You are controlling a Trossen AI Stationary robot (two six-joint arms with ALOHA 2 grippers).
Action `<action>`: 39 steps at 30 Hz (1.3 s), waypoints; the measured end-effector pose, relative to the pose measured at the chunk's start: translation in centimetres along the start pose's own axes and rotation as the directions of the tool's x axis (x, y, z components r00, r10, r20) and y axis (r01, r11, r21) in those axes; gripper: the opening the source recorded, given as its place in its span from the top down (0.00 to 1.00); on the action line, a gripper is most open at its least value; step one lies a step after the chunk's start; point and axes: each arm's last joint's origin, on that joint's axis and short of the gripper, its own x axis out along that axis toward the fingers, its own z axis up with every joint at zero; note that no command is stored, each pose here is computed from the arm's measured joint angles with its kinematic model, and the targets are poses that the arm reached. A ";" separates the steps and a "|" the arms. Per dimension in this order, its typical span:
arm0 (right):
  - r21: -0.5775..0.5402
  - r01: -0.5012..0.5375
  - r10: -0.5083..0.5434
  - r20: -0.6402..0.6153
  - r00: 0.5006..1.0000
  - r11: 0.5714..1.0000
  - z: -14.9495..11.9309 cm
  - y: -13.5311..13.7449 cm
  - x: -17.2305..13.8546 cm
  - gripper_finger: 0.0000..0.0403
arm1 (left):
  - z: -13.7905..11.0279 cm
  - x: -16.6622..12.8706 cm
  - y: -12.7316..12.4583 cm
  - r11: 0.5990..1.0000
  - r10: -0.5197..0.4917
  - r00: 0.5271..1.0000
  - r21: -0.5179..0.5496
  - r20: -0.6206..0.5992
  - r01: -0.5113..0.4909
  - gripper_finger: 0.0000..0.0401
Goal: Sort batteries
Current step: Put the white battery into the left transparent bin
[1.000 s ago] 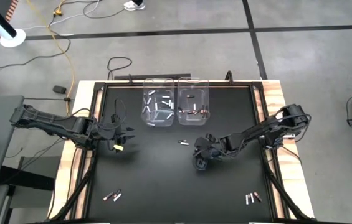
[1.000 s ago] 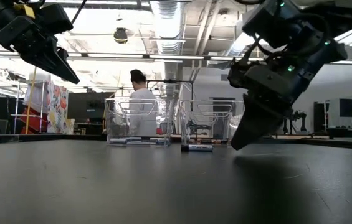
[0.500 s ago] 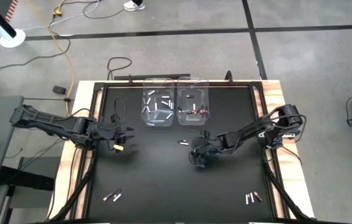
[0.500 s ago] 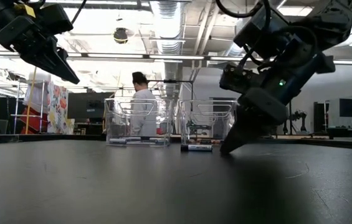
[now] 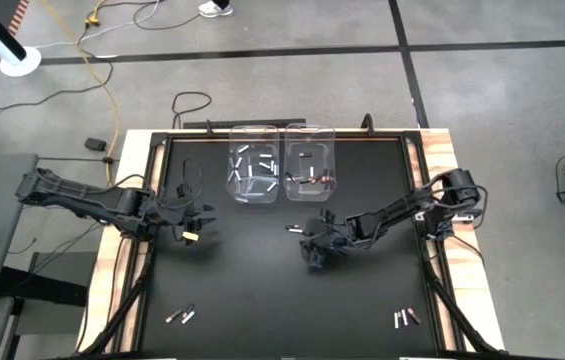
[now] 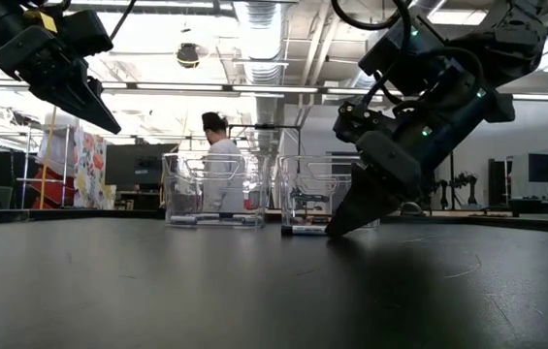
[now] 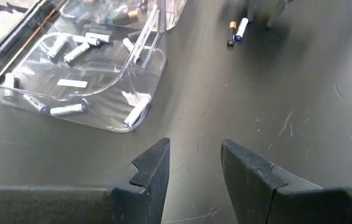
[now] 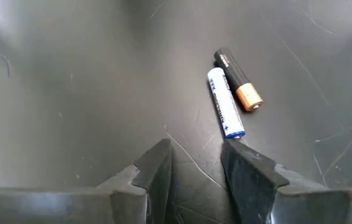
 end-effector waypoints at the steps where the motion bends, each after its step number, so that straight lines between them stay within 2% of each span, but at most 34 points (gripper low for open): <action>1: -0.004 0.002 -0.002 -0.005 1.000 1.000 -0.1 0.1 0.0 0.58 | 0.0 0.0 0.0 1.000 0.000 1.000 0.000 0.000 0.000 0.65; 10: 0.029 0.018 -0.017 -0.036 0.999 0.999 -0.3 0.0 -0.3 0.60 | 0.0 0.0 0.0 1.000 0.000 1.000 0.001 -0.001 0.000 0.65; 15: 0.019 0.025 -0.024 -0.063 0.998 1.000 0.2 -0.3 -1.8 0.63 | 0.0 0.0 0.0 1.000 0.000 1.000 0.001 -0.002 0.000 0.65; 19: -0.051 0.050 -0.053 -0.076 0.996 0.997 0.5 -1.0 -2.5 0.66 | 0.0 0.0 0.0 1.000 0.000 1.000 0.001 -0.002 0.000 0.65; 23: -0.088 0.056 -0.061 -0.052 0.997 0.995 0.7 -1.3 -2.0 0.68 | 0.0 0.0 0.0 1.000 0.001 1.000 0.014 -0.002 0.000 0.65; 35: -0.056 0.018 -0.016 0.036 0.999 0.998 0.7 -0.2 0.6 0.68 | -0.1 0.0 0.0 1.000 0.002 1.000 0.005 -0.010 -0.002 0.65; 39: -0.105 0.000 0.004 0.041 0.999 0.994 1.3 0.0 0.7 0.68 | -0.1 0.0 0.0 1.000 0.002 1.000 0.005 -0.010 -0.002 0.65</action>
